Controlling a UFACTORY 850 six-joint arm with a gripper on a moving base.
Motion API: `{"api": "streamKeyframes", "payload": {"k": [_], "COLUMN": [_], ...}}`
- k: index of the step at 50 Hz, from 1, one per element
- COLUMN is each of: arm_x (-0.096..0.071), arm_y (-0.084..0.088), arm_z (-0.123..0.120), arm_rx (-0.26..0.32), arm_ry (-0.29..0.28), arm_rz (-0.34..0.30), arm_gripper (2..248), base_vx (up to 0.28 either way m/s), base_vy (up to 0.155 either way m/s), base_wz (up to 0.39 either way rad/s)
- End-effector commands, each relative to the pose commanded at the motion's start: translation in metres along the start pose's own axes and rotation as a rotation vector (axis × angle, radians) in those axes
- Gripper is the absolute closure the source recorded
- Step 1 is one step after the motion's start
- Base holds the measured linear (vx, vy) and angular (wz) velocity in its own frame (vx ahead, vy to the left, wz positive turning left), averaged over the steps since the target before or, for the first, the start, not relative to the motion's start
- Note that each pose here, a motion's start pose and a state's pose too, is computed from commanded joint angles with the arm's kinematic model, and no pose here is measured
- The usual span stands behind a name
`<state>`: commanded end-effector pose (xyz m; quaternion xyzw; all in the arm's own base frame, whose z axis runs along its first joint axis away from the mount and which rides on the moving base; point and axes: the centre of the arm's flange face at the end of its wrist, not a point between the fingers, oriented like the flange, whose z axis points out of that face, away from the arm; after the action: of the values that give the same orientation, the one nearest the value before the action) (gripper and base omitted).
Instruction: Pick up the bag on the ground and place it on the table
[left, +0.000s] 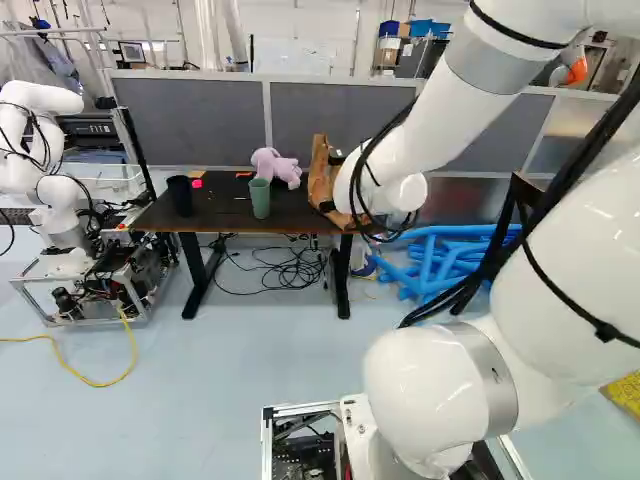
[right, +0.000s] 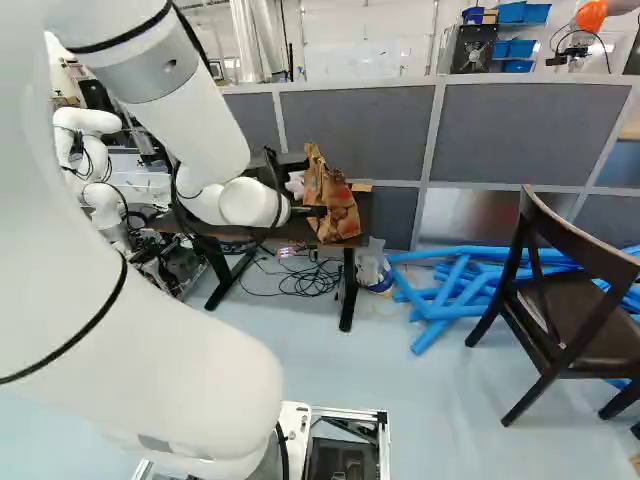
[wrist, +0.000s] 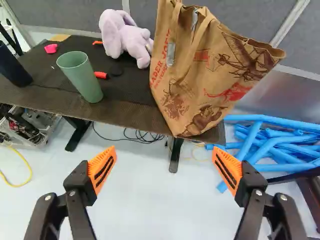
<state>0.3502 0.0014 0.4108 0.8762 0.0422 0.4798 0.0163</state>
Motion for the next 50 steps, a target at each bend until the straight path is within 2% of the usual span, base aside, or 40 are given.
{"api": "streamKeyframes", "payload": {"k": [25,50], "arm_x": [-0.040,-0.067], "arm_y": [-0.003,-0.005], "arm_z": [-0.019,-0.034], "arm_rx": [-0.012,-0.019], "arm_ry": [0.118,0.196], "arm_rz": [0.045,0.073], "arm_gripper": [3,3], "base_vx": [0.000,0.000], "base_vy": [0.000,0.000], "base_wz": [0.000,0.000]}}
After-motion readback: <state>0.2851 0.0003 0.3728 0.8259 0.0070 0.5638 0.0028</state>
